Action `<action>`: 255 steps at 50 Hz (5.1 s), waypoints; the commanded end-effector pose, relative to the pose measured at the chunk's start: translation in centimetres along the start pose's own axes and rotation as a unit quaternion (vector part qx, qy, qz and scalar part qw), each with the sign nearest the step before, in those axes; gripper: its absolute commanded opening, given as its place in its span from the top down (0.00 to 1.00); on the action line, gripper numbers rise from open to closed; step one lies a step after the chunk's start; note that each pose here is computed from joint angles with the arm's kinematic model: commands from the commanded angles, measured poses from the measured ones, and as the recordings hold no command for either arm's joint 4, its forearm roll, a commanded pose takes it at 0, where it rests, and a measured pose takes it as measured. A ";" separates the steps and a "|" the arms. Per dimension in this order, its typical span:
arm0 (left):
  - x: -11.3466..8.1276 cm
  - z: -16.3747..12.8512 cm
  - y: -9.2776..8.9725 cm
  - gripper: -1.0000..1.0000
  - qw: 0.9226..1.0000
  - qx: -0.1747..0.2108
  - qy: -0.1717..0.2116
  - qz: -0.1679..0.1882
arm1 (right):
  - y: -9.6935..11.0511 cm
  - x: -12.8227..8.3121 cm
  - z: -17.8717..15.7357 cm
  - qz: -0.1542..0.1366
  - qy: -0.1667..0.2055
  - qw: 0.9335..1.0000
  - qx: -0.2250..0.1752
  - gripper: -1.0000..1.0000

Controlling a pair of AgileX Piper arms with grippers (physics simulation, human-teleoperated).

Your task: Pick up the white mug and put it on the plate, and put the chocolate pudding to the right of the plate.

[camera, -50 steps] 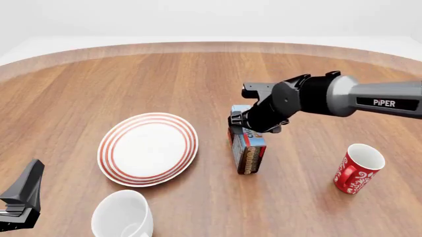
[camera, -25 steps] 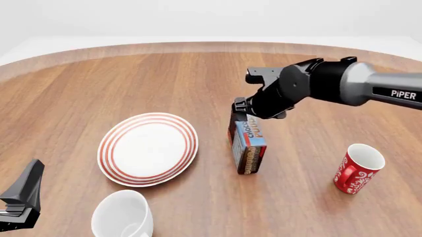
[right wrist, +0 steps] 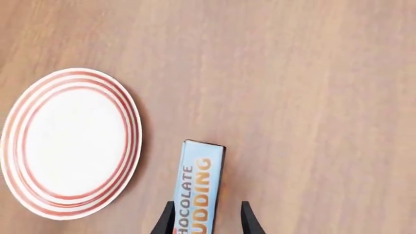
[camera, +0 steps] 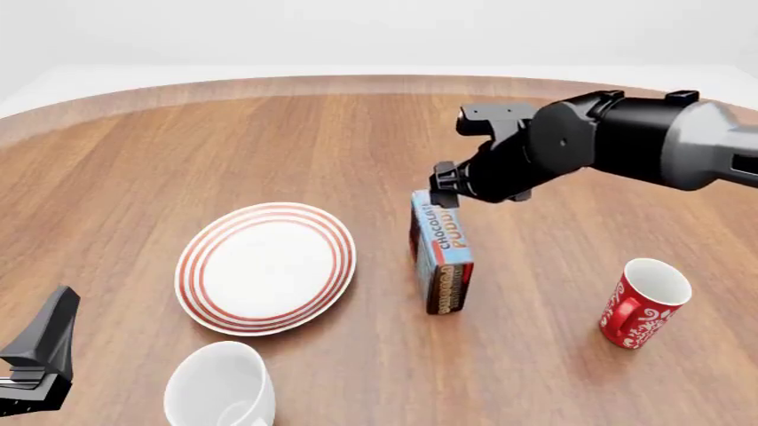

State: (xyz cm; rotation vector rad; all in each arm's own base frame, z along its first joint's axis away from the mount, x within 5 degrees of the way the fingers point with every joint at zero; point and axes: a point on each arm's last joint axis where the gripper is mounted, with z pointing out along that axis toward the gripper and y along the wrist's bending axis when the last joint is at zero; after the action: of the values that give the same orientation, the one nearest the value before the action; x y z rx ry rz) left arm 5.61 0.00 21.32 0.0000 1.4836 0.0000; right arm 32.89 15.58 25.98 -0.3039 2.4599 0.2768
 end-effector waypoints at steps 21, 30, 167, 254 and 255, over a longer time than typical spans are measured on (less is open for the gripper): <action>0.0 0.0 0.0 0.00 1.000 0.000 0.000 0.000 | 0.1 3.4 -3.6 -0.035 -0.050 0.998 -0.017 0.00; 0.0 0.0 0.0 0.00 1.000 0.000 0.000 0.000 | 0.0 5.8 -4.3 -0.046 -0.078 0.996 -0.027 0.00; 0.0 0.0 0.0 0.00 1.000 0.000 0.000 0.000 | 10.5 20.8 -2.9 -0.373 -0.155 0.886 -0.229 0.00; 0.0 0.0 0.0 0.00 1.000 0.000 0.000 0.000 | 18.1 21.9 -2.6 -0.324 -0.061 0.897 -0.295 0.00; 0.0 0.0 0.0 0.00 1.000 0.000 0.000 0.000 | 18.2 21.8 -2.7 -0.324 -0.061 0.897 -0.295 0.00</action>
State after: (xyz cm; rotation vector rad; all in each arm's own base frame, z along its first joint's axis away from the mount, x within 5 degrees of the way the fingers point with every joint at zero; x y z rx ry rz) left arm 5.61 0.00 21.32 0.0000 1.4836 0.0000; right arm 9.02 28.26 16.56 -1.2817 1.9340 0.7245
